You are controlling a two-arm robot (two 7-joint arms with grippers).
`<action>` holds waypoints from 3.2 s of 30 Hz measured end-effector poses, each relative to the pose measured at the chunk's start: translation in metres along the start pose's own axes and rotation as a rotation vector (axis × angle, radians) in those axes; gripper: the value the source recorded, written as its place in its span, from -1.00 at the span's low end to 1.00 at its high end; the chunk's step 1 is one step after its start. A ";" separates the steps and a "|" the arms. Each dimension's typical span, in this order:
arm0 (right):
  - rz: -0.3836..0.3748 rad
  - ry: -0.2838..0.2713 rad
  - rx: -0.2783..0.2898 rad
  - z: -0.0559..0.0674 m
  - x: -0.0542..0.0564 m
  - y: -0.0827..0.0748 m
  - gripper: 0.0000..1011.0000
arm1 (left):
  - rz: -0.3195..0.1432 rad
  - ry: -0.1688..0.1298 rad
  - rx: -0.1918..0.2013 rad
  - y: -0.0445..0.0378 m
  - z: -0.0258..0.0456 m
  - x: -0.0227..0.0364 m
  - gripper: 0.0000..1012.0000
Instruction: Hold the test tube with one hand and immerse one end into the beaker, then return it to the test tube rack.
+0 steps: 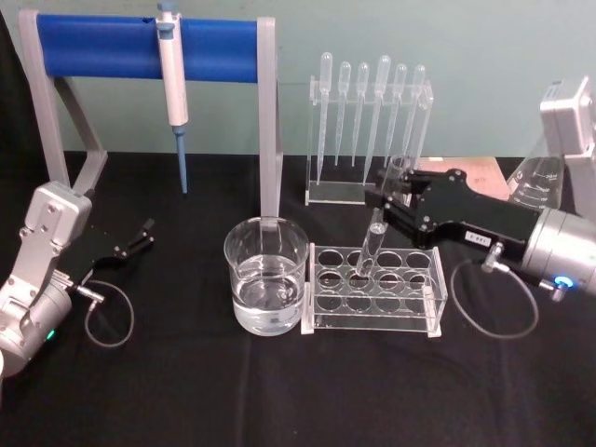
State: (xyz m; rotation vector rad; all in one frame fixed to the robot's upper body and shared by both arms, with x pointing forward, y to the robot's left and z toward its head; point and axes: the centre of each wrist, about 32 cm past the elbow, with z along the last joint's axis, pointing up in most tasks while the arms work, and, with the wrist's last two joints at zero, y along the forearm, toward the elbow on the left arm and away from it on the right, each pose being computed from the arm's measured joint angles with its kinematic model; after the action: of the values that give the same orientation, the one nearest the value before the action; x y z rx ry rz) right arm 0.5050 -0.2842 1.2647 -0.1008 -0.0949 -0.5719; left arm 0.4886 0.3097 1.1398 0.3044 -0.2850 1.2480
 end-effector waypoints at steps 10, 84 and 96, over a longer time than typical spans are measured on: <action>0.028 -0.013 -0.034 0.025 0.010 -0.002 -0.52 | 0.000 0.000 0.000 0.0000 0.0000 0.0000 0.98; 0.039 -0.019 -0.045 0.033 0.014 0.000 -0.52 | 0.000 0.000 0.000 0.0000 0.0000 0.0000 0.98; 0.038 -0.019 -0.045 0.033 0.014 0.000 -0.52 | 0.000 0.000 0.000 0.0000 0.0000 0.0000 0.98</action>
State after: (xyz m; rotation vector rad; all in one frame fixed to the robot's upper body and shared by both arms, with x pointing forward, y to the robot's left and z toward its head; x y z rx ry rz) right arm 0.5152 -0.2877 1.2987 -0.1514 -0.0982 -0.5348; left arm 0.4886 0.3096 1.1398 0.3044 -0.2851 1.2479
